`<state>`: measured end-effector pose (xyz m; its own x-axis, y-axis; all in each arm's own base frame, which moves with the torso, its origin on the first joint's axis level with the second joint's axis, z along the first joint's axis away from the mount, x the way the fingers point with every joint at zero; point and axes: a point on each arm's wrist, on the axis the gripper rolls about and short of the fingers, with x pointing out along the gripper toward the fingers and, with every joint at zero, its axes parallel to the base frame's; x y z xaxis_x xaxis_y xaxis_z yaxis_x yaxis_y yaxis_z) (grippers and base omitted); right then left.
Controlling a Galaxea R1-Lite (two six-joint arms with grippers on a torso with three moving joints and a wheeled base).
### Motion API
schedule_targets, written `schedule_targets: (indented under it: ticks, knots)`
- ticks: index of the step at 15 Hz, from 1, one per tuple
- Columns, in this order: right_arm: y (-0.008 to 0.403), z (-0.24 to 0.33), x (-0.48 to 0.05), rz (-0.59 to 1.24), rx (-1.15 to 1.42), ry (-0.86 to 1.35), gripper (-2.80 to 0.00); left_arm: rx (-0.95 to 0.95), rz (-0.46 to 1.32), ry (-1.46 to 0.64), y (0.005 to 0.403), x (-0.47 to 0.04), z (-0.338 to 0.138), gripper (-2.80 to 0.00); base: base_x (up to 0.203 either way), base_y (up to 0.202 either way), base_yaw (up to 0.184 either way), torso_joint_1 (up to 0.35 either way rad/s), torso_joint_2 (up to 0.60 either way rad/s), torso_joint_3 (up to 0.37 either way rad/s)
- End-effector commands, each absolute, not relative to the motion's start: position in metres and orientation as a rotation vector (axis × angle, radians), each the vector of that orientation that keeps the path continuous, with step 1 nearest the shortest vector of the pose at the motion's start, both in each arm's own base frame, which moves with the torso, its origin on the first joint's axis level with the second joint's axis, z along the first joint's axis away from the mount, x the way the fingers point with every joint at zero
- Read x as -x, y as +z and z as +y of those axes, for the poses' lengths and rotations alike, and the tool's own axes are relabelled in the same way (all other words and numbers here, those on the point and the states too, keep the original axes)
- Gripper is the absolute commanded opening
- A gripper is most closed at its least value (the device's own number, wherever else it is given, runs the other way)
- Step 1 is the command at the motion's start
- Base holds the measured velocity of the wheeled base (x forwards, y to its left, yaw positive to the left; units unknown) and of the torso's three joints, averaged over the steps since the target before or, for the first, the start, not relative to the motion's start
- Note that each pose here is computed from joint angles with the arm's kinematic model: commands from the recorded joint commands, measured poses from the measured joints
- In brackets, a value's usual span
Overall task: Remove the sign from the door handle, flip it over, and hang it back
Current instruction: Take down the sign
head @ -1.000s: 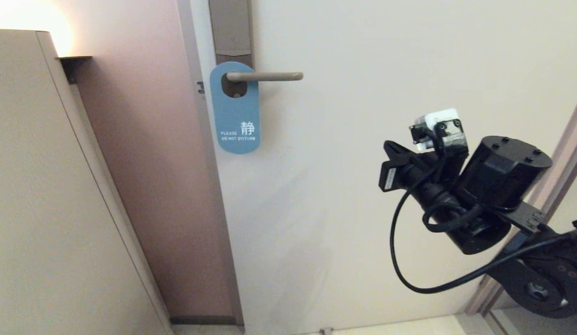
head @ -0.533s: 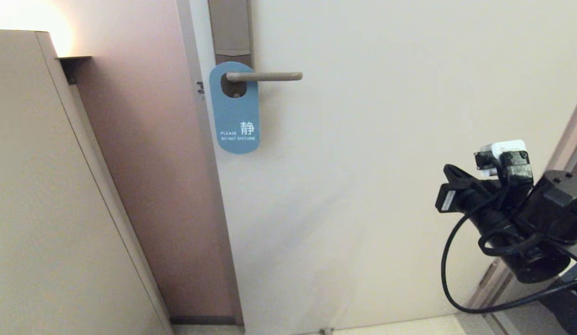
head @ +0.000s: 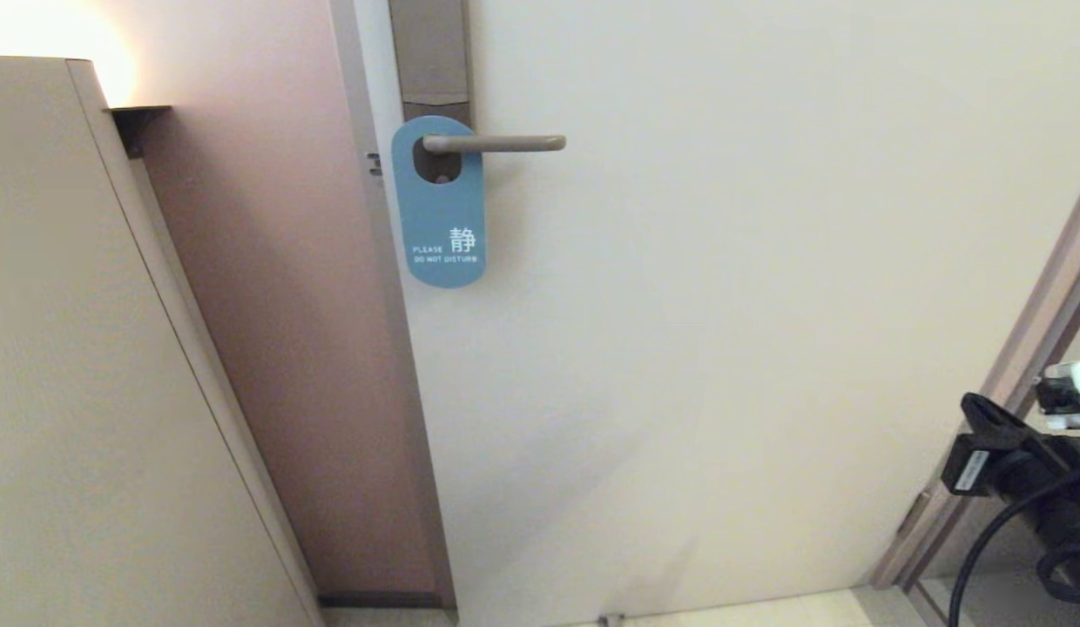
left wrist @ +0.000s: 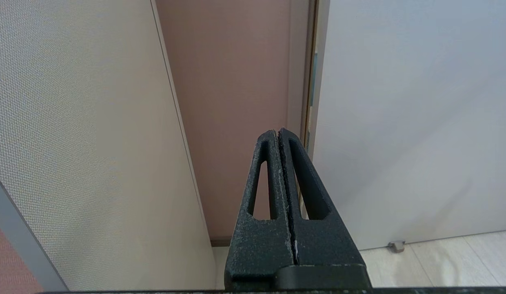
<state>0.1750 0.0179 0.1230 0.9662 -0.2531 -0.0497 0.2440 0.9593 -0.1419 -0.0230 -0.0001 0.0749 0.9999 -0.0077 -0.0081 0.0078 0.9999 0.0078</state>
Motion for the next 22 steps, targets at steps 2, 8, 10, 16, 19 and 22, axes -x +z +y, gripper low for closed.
schedule_targets:
  ticks: [2,8,10,16,19,22]
  knots:
    - [0.146,0.011,-0.148,-0.054,0.138,-0.298,-2.80,-0.008,0.008,-0.008,0.075,0.023,0.000,-2.80,0.000,0.000,0.000,0.000,0.00,0.000]
    - [0.166,0.000,-0.084,-0.156,0.178,-0.353,-2.80,-0.008,0.009,-0.008,0.075,0.023,0.000,-2.80,0.000,0.000,0.000,0.000,0.00,0.000]
    - [0.155,-0.003,-0.059,-0.100,0.183,-0.358,-2.80,-0.008,0.008,-0.008,0.075,0.023,0.000,-2.80,0.000,0.000,0.000,0.000,0.00,0.000]
    - [0.103,-0.007,-0.008,0.119,0.117,-0.326,-2.80,-0.008,0.009,-0.008,0.075,0.023,0.000,-2.80,0.000,0.000,0.000,0.000,0.00,0.000]
    - [0.095,-0.003,0.003,0.076,0.109,-0.165,-2.80,-0.008,0.009,-0.008,0.075,0.023,0.000,-2.80,0.000,0.000,0.000,0.000,0.00,0.000]
    - [0.087,-0.001,0.011,0.055,0.122,-0.038,-2.80,-0.008,0.009,-0.008,0.075,0.023,0.000,-2.80,0.000,0.000,0.000,0.000,0.00,0.000]
